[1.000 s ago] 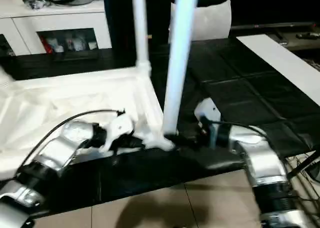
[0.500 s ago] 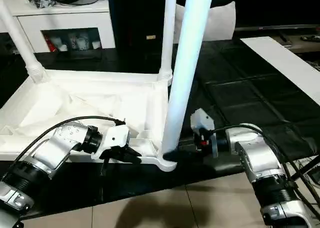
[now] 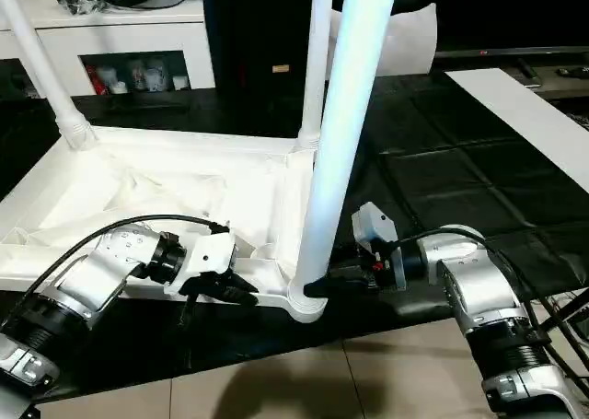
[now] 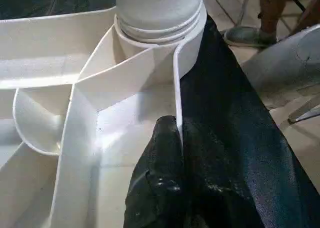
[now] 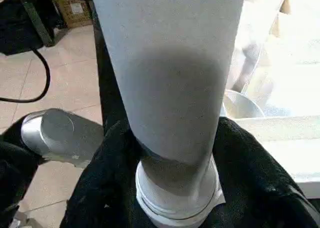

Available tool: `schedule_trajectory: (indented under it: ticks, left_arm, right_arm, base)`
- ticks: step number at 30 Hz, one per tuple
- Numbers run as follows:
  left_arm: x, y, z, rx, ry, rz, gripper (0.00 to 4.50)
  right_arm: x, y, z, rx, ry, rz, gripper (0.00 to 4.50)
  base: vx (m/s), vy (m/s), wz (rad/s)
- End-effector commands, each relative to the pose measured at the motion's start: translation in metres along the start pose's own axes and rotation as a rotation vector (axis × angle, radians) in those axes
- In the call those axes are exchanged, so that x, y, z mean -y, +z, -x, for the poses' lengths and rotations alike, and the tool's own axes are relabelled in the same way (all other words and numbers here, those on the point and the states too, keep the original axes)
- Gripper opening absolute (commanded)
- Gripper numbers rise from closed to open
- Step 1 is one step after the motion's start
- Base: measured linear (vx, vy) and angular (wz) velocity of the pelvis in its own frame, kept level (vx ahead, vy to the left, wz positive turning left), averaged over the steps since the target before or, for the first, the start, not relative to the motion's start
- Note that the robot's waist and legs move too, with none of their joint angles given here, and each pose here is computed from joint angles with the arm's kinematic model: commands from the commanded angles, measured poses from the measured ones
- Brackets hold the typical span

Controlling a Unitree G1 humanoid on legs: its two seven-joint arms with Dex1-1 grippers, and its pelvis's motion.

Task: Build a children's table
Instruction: Rotate leg to tighten

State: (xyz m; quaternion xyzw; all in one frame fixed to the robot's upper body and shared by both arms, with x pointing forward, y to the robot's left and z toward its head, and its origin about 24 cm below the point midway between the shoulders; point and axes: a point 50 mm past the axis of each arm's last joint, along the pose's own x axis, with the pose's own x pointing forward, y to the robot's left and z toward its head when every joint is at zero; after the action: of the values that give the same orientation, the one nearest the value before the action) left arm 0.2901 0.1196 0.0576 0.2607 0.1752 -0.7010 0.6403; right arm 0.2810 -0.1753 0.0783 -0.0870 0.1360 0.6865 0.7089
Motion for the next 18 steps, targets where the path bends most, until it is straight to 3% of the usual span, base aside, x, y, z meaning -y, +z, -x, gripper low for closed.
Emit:
schedule_trajectory:
  ticks: [1, 5, 10, 18]
  left_arm:
    - [-0.003, 0.002, 0.003, -0.024, 0.005, -0.023, 0.00]
    - [-0.006, 0.002, 0.001, -0.005, 0.046, 0.023, 0.00]
    - [-0.017, 0.015, -0.005, 0.076, 0.135, 0.113, 0.00]
    - [-0.045, 0.039, -0.024, 0.146, 0.369, 0.272, 0.00]
  right_arm:
    - [-0.004, -0.005, -0.003, -0.030, 0.053, -0.011, 1.88]
    - [-0.007, -0.006, -0.007, 0.002, 0.051, -0.030, 1.88]
    - [-0.006, -0.001, -0.024, 0.121, -0.067, -0.169, 1.88]
    - [0.023, 0.010, -0.070, 0.208, -0.514, -0.355, 1.88]
  base:
    - [0.000, 0.000, 0.00]
    - [0.000, 0.000, 0.00]
    - [0.000, 0.000, 0.00]
    - [0.000, 0.000, 0.00]
